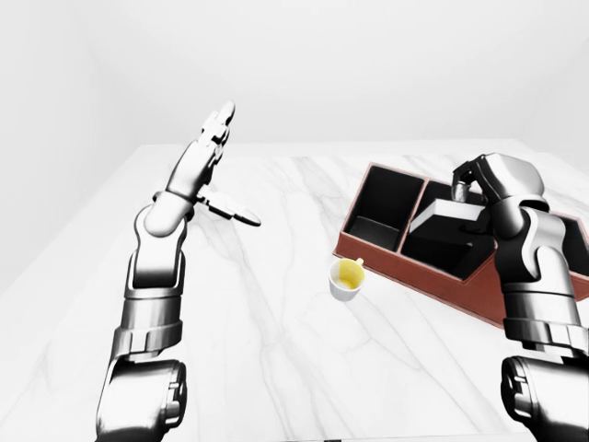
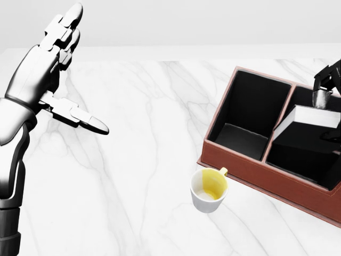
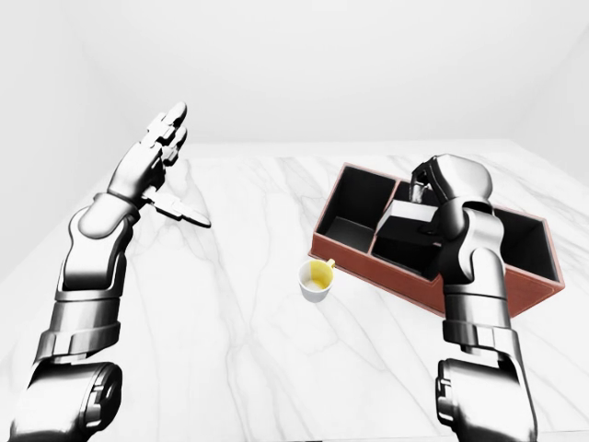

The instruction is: Pick up the book and place it in the caddy.

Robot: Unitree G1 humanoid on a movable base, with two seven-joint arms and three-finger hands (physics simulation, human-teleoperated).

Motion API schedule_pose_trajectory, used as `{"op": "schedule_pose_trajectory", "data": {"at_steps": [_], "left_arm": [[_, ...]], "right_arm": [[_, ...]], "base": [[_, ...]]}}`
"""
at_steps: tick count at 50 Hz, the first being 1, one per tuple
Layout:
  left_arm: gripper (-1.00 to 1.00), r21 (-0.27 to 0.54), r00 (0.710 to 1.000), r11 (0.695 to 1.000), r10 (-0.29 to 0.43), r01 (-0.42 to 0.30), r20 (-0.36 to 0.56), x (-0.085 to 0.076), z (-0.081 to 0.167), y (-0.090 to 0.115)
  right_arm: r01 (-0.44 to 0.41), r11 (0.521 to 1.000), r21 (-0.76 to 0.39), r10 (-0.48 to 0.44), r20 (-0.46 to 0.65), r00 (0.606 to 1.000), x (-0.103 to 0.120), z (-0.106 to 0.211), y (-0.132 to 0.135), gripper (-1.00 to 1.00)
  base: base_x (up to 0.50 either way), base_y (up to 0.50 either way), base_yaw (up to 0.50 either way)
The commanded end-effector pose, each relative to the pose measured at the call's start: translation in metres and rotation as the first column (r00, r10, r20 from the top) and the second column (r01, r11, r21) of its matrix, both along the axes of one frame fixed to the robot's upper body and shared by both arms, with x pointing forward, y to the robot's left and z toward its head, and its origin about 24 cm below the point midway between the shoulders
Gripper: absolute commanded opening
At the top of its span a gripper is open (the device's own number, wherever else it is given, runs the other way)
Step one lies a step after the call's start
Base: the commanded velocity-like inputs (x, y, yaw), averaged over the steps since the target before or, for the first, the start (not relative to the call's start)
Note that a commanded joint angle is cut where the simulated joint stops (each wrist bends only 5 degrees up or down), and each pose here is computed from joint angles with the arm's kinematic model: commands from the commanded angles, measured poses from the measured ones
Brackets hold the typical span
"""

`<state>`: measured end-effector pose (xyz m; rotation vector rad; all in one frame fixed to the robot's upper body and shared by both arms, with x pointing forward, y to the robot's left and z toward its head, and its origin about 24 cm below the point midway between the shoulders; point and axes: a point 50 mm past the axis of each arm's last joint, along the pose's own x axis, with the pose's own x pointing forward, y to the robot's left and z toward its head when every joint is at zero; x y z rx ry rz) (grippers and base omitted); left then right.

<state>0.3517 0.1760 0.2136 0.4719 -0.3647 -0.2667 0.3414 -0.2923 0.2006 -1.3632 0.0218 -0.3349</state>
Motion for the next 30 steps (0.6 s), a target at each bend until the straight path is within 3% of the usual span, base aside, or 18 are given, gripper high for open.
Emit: {"op": "schedule_pose_trajectory", "data": {"at_steps": [1, 30], "left_arm": [[1.00, 0.000, 1.000, 1.000, 0.001, -0.001, 0.000, -0.001, 0.000, 0.001], [1.00, -0.004, 1.000, 1.000, 0.006, -0.006, -0.005, 0.000, -0.002, 0.002]], "right_arm": [[0.025, 1.000, -0.016, -0.024, 0.049, 0.998, 0.003, 0.004, -0.003, -1.00], [0.064, 0.998, -0.028, -0.063, 0.030, 0.998, 0.003, -0.006, -0.012, -1.00]], "base": [[0.00, 0.00, 0.00], [0.00, 0.00, 0.00]]}}
